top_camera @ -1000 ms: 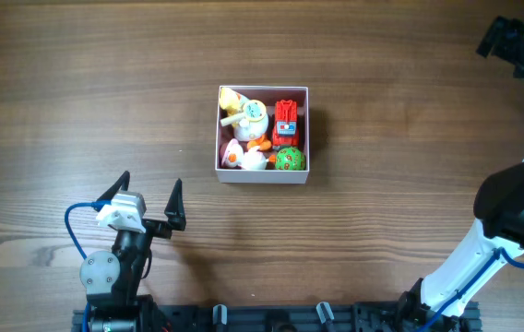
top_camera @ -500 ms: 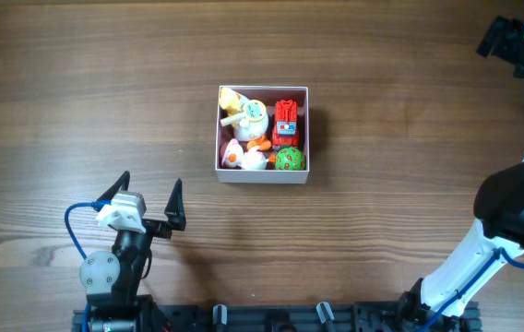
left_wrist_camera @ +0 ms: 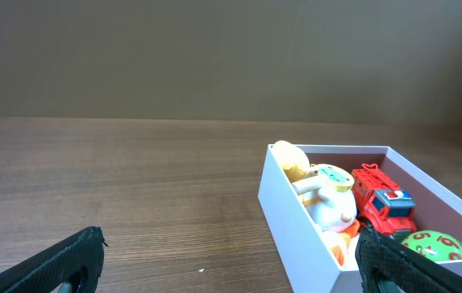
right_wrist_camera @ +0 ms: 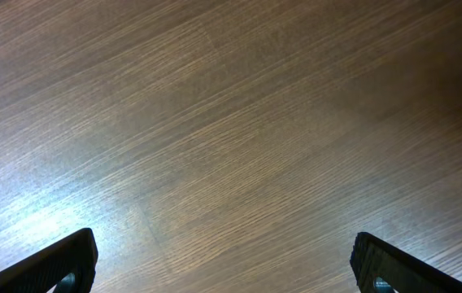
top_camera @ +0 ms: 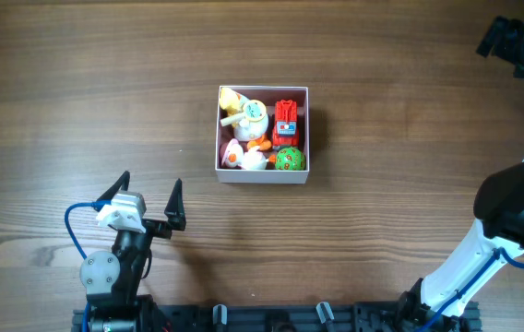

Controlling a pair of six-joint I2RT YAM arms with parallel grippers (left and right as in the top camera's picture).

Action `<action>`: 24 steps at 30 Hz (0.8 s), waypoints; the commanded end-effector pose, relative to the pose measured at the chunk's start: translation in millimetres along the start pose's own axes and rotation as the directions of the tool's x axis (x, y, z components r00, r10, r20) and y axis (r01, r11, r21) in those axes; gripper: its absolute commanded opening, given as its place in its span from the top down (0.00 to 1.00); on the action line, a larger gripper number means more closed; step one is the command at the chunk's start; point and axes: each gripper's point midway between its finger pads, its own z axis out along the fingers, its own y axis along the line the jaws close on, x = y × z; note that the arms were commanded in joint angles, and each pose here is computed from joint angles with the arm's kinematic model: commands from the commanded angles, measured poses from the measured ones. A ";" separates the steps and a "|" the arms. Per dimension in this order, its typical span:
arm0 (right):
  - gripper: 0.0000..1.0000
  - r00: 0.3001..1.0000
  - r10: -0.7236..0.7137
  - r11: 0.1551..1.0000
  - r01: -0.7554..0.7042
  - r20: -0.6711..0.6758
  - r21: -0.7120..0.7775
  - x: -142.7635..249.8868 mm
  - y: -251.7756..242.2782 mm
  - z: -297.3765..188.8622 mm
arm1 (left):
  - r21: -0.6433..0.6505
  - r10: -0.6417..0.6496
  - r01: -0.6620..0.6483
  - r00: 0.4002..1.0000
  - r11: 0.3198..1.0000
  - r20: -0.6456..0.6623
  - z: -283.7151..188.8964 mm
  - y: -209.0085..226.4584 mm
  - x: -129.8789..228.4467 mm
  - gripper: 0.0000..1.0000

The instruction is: Pack container

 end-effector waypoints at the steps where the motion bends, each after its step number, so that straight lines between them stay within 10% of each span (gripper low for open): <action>1: 0.00 1.000 -0.014 1.000 0.014 -0.001 -0.010 0.0 3.9 1.4 | 0.000 -0.005 0.005 1.000 1.000 0.002 -0.3 -0.3 0.7 0.00; 13: 0.00 0.983 -0.048 0.999 0.047 0.176 0.010 -23.2 5.3 -57.2 | 0.000 -0.005 0.005 1.000 1.000 0.002 -0.3 -0.3 0.7 0.00; 24: 0.00 0.814 0.003 0.998 0.034 0.581 -0.053 -22.2 18.3 -140.0 | 0.000 -0.005 0.005 1.000 1.000 0.002 -0.3 -0.3 0.7 0.00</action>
